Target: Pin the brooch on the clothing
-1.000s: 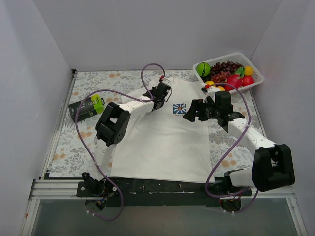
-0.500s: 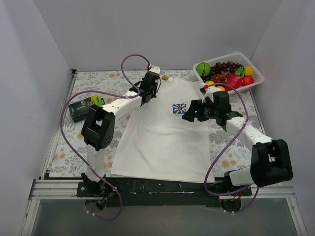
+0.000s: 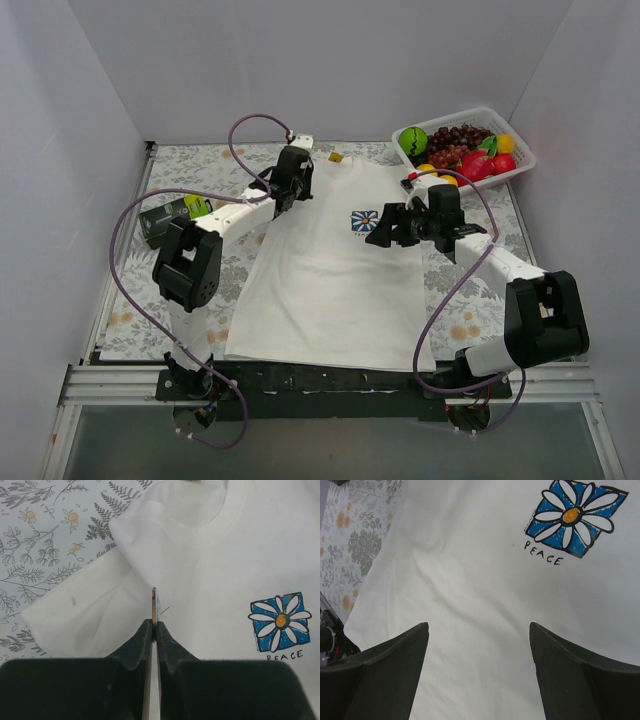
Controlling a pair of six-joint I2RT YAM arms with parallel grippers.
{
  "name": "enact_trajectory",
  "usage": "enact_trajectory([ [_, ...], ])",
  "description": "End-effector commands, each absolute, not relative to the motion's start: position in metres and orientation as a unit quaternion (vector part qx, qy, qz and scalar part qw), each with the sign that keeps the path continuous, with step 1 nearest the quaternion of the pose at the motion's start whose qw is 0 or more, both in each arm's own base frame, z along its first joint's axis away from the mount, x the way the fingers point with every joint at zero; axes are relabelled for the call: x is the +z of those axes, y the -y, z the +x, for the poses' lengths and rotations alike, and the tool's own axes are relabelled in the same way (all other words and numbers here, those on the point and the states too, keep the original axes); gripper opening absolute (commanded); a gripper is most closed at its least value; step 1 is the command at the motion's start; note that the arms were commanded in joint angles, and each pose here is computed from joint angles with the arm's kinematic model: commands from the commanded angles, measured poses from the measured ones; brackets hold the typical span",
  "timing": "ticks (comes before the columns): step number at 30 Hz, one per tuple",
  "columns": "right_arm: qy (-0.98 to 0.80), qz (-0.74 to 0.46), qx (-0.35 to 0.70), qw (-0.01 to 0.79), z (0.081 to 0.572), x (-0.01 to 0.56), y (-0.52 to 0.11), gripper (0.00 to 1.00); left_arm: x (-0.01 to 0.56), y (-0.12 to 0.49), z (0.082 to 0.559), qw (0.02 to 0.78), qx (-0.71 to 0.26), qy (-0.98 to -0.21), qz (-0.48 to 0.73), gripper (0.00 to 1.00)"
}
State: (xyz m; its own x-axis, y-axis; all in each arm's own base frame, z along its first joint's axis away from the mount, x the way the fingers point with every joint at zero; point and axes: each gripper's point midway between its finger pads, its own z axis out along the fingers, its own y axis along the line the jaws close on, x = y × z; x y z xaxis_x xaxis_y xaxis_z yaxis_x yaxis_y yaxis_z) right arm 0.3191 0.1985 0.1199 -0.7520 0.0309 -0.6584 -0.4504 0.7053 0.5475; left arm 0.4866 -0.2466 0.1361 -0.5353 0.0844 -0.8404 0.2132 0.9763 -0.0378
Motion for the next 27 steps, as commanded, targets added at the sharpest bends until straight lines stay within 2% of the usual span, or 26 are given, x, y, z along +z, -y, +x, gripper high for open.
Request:
enact_trajectory([
  [1, -0.835, -0.152, 0.388, 0.358, 0.331, 0.146, -0.215, 0.88, 0.187, 0.246, 0.481, 0.513, -0.141, -0.843, 0.075, 0.00],
  [10, -0.784, -0.214, 0.424, 0.400, 0.333, 0.174, -0.231, 0.94, 0.214, 0.240, 0.460, 0.523, -0.261, -0.804, 0.108, 0.00],
  [17, -0.711, -0.279, 0.465, 0.448, 0.343, 0.214, -0.251, 0.94, 0.217, 0.246, 0.435, 0.484, -0.366, -0.778, 0.165, 0.00],
  [22, -0.643, -0.338, 0.482, 0.489, 0.347, 0.244, -0.263, 0.93, 0.215, 0.255, 0.416, 0.461, -0.409, -0.759, 0.208, 0.00],
  [27, -0.580, -0.390, 0.530, 0.481, 0.343, 0.256, -0.279, 0.93, 0.222, 0.260, 0.399, 0.461, -0.435, -0.733, 0.247, 0.00],
])
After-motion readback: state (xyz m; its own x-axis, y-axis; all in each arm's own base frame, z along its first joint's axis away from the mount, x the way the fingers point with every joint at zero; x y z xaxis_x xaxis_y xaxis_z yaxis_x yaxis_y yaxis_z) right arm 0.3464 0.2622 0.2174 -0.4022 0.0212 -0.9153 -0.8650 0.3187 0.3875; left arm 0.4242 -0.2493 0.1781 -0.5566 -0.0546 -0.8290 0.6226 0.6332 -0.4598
